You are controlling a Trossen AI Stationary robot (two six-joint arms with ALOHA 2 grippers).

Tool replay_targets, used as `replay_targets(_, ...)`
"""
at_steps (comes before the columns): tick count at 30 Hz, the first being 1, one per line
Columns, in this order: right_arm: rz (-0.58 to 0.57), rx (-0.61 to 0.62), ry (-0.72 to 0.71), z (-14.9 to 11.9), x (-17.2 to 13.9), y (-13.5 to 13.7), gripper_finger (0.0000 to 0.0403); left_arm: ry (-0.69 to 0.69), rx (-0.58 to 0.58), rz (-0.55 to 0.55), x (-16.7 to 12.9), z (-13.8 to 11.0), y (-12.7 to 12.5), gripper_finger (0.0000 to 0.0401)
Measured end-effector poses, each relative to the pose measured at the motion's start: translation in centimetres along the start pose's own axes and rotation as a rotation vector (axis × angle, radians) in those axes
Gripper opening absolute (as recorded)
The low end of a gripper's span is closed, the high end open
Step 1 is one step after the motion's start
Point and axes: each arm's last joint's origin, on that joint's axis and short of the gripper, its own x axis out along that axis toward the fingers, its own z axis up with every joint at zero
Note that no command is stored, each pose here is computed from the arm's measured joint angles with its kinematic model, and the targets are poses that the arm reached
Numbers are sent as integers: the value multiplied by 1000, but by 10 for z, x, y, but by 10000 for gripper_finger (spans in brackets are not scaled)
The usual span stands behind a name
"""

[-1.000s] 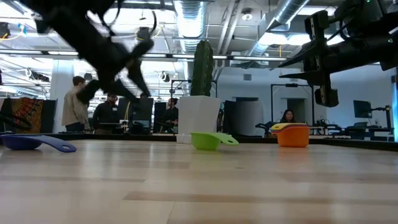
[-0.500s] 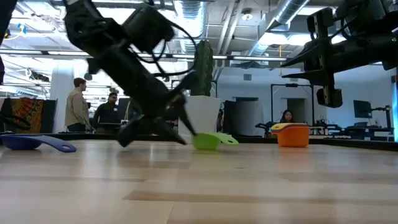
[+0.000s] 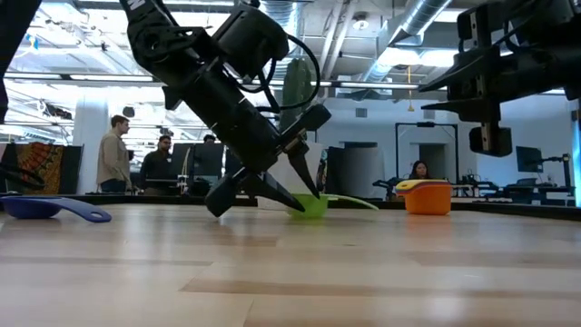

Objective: Nest measuring cups in basket
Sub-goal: Stack the green measuring cup on top of the yellow measuring cup

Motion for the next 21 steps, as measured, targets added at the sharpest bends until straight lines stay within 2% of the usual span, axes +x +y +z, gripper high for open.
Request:
replay_targets(3,-17,0,8,-1,0,-2,113,0,-16,-9,0,0,-1,106)
replay_targets(8,-135,11,29,-3,-1,-13,113,0,-30,-4,-1,0,-1,106)
replay_targets(13,-143,10,36,-4,-1,-14,113,-3,-27,19,-5,3,-2,106)
replay_targets(21,-148,0,23,-3,-1,-14,113,-61,46,161,-27,19,-3,106)
